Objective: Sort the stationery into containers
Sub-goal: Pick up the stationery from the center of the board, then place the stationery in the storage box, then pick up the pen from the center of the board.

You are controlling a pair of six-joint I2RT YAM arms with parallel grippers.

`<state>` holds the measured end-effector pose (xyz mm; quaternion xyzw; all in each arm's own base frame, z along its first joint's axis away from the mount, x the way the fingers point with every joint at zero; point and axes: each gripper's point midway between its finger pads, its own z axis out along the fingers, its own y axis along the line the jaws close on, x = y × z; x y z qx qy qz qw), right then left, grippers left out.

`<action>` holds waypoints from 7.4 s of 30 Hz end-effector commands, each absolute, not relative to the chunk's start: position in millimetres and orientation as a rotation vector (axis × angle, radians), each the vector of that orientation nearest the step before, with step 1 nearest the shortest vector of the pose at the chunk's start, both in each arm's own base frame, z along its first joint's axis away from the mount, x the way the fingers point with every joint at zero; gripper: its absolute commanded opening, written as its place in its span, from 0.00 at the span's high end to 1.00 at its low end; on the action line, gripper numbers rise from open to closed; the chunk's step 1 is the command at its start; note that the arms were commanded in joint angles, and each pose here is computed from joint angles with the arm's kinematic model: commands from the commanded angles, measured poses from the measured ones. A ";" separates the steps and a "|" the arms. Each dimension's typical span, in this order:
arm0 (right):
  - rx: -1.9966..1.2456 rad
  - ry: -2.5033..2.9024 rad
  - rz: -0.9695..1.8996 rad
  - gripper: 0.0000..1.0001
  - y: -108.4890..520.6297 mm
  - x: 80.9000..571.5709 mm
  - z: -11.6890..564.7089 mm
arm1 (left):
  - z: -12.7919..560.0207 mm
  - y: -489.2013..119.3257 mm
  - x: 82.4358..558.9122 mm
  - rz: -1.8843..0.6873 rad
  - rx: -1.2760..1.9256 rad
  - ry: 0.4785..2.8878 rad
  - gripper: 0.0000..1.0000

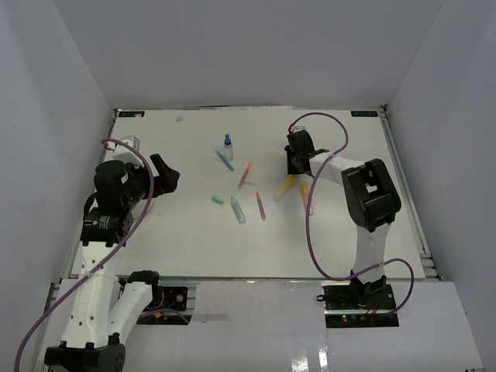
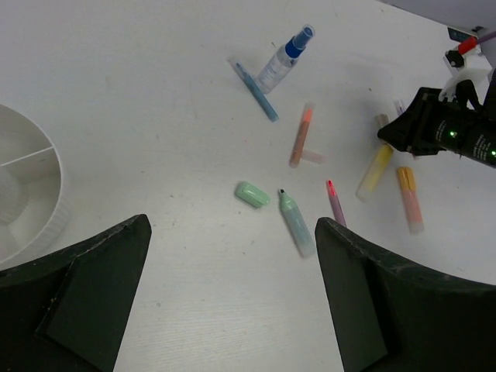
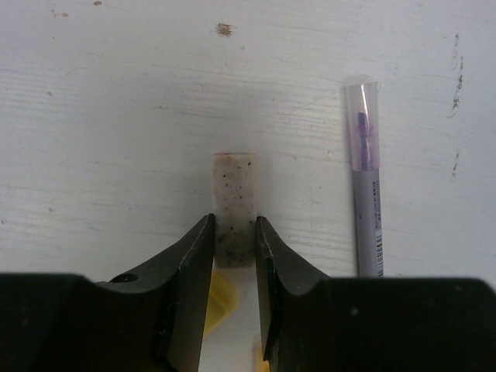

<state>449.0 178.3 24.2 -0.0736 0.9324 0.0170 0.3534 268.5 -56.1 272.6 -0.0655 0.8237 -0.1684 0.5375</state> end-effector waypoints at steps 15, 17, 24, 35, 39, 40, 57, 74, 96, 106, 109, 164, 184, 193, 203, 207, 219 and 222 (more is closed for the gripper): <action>-0.641 1.865 0.270 0.76 260.3 374.8 156.5 | 306.6 -146.7 264.6 -1.032 -0.026 2.033 0.02; -0.720 1.728 0.359 0.76 285.5 351.5 186.8 | 308.5 -156.1 266.7 -1.055 -0.030 2.040 0.02; -0.892 1.393 0.696 0.75 328.6 271.1 247.5 | 305.9 -202.3 271.8 -1.081 0.024 2.049 0.02; -0.981 1.212 0.844 0.74 337.4 225.0 282.5 | 293.5 -268.7 279.5 -1.069 0.100 2.096 0.10; -0.981 1.203 0.854 0.74 334.8 220.6 283.5 | 295.3 -277.9 282.1 -1.067 0.112 2.092 0.22; -0.979 1.203 0.852 0.74 334.1 220.4 283.2 | 295.6 -279.3 280.9 -1.070 0.117 2.091 0.28; -0.948 1.226 0.831 0.73 330.9 225.7 278.5 | 293.6 -273.3 265.5 -1.072 0.128 2.092 0.44; -0.924 1.253 0.818 0.73 330.6 231.9 276.9 | 278.8 -270.9 260.2 -1.048 0.169 2.130 0.49; -0.923 1.285 0.820 0.56 333.6 235.4 271.1 | 279.7 -264.5 256.5 -1.010 0.214 2.116 0.89; -0.950 1.330 0.804 0.02 330.2 233.8 259.6 | 277.3 -237.1 269.7 -0.801 0.163 2.116 0.93; -0.950 1.361 0.766 0.10 323.8 236.4 253.1 | 277.2 -200.3 286.0 -0.548 0.070 2.107 0.94; -0.825 1.407 0.795 0.10 280.5 207.2 235.9 | 165.1 172.9 347.0 0.313 -0.744 2.146 0.94; -0.810 1.447 0.762 0.10 279.6 215.4 226.2 | 190.4 168.8 338.7 0.283 -0.807 2.076 0.34; -0.692 1.665 0.622 0.09 266.2 248.7 195.9 | 268.8 136.7 327.2 0.089 -0.836 1.886 0.02; -0.491 1.975 0.425 0.05 231.5 291.9 144.5 | 342.1 48.2 321.3 -0.135 -0.522 1.788 0.02; -0.410 2.065 0.330 0.03 215.4 304.1 126.6 | 355.1 -3.0 311.9 -0.306 -0.300 1.747 0.02; -0.134 2.235 0.135 0.01 153.2 346.0 99.3 | 286.3 -87.0 309.3 -0.731 -0.078 1.868 0.02; -0.115 2.266 0.111 0.00 141.9 351.4 92.5 | 267.2 -94.6 309.3 -0.751 -0.065 1.891 0.02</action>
